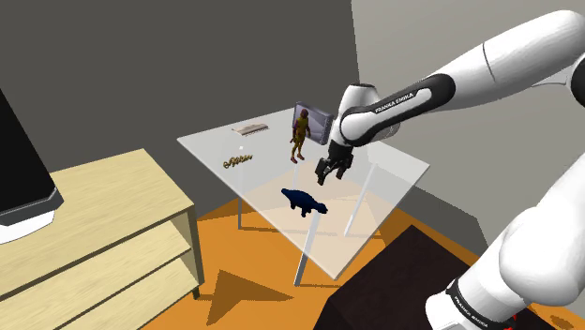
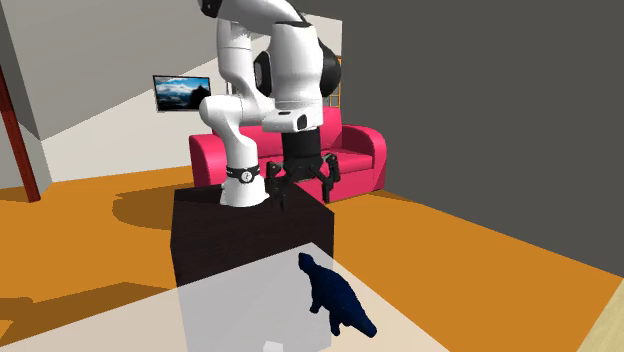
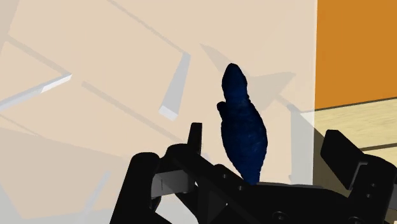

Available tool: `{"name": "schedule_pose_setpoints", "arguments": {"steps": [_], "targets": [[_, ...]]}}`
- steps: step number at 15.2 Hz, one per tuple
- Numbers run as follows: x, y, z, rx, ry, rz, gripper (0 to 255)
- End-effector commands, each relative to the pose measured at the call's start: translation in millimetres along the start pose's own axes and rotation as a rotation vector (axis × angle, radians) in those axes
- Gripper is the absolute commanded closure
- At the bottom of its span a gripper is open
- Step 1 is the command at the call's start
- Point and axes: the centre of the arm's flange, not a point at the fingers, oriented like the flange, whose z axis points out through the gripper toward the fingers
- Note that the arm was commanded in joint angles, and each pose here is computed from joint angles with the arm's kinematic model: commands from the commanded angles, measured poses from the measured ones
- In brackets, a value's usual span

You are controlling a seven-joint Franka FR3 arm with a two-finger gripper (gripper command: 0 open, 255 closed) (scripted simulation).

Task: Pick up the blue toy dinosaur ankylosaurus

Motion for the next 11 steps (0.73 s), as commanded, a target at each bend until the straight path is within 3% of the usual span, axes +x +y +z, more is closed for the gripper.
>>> {"name": "schedule_pose_setpoints", "arguments": {"steps": [1,8,11], "targets": [[12,-2,25,0.004,-0.009,0.004,0],[55,-11,109,0.019,-0.042,0.018,0],[59,-11,129,0.021,-0.046,0.019,0]]}}
